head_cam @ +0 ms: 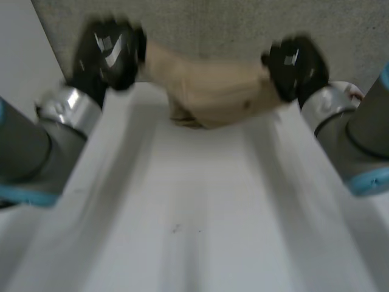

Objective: Fold the shorts.

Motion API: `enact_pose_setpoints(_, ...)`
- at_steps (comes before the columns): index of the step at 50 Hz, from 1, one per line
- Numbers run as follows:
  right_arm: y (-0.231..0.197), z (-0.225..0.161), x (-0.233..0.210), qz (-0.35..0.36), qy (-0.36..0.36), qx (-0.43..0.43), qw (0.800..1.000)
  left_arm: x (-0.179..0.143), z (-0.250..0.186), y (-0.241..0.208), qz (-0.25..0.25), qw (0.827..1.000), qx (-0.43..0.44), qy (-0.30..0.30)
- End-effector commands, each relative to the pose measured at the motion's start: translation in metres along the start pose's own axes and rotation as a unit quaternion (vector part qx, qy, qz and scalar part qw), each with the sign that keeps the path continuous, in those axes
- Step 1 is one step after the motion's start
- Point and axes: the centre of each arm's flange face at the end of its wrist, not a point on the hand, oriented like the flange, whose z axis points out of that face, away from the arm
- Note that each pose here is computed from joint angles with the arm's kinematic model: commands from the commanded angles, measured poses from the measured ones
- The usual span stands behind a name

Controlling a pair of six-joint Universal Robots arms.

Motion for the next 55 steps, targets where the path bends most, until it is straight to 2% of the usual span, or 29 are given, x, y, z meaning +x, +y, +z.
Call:
enact_pose_setpoints(1, 0.08, -0.052, -0.065, 0.037, -0.138, -0.191, 0.971, 0.045, -0.09, 0.102, -0.051, 0.971, -0.227, 0.054)
enact_pose_setpoints(2, 0.084, -0.056, -0.068, 0.04, -0.145, -0.203, 0.967, 0.05, -0.103, 0.109, -0.059, 0.961, -0.264, 0.063)
enact_pose_setpoints(5, 0.088, -0.068, -0.073, 0.045, -0.165, -0.232, 0.958, 0.054, -0.119, 0.114, -0.07, 0.945, -0.311, 0.073)
enact_pose_setpoints(6, 0.089, -0.072, -0.074, 0.045, -0.171, -0.24, 0.955, 0.056, -0.129, 0.114, -0.077, 0.932, -0.344, 0.081)
enact_pose_setpoints(9, 0.089, -0.084, -0.078, 0.05, -0.188, -0.261, 0.946, 0.056, -0.141, 0.107, -0.088, 0.912, -0.39, 0.087)
enact_pose_setpoints(15, 0.078, -0.106, -0.068, 0.056, -0.212, -0.301, 0.928, 0.05, -0.161, 0.079, -0.103, 0.883, -0.449, 0.09)
enact_pose_setpoints(18, 0.071, -0.126, -0.057, 0.056, -0.236, -0.345, 0.907, 0.049, -0.18, 0.054, -0.109, 0.867, -0.476, 0.097)
enact_pose_setpoints(20, 0.069, -0.135, -0.055, 0.047, -0.252, -0.358, 0.898, 0.05, -0.188, 0.045, -0.111, 0.862, -0.483, 0.101)
enact_pose_setpoints(24, 0.068, -0.162, -0.053, -0.002, -0.312, -0.388, 0.867, 0.054, -0.205, 0.027, -0.113, 0.854, -0.496, 0.114)
enact_pose_setpoints(25, 0.07, -0.167, -0.051, -0.013, -0.324, -0.396, 0.859, 0.054, -0.207, 0.024, -0.113, 0.854, -0.494, 0.116)
enact_pose_setpoints(28, 0.072, -0.168, -0.051, -0.014, -0.326, -0.394, 0.859, 0.055, -0.21, 0.016, -0.111, 0.859, -0.486, 0.119)
enact_pose_setpoints(34, 0.078, -0.153, -0.049, 0.011, -0.275, -0.366, 0.889, 0.052, -0.193, 0.023, -0.101, 0.881, -0.449, 0.108)
enact_pose_setpoints(37, 0.079, -0.148, -0.048, 0.021, -0.26, -0.357, 0.897, 0.052, -0.186, 0.026, -0.097, 0.887, -0.438, 0.11)
enact_pose_setpoints(41, 0.08, -0.148, -0.048, 0.024, -0.258, -0.357, 0.897, 0.049, -0.168, 0.021, -0.09, 0.903, -0.406, 0.106)
enact_pose_setpoints(45, 0.08, -0.149, -0.051, 0.026, -0.262, -0.355, 0.897, 0.042, -0.14, 0.021, -0.08, 0.924, -0.361, 0.095)
enact_pose_setpoints(48, 0.081, -0.15, -0.052, 0.028, -0.266, -0.354, 0.896, 0.036, -0.103, 0.022, -0.067, 0.953, -0.285, 0.082)
enact_pose_setpoints(51, 0.082, -0.15, -0.053, 0.029, -0.268, -0.356, 0.895, 0.035, -0.074, 0.034, -0.061, 0.966, -0.238, 0.08)
enact_pose_setpoints(55, 0.084, -0.151, -0.055, 0.029, -0.27, -0.357, 0.894, 0.038, -0.041, 0.063, -0.061, 0.97, -0.213, 0.094)
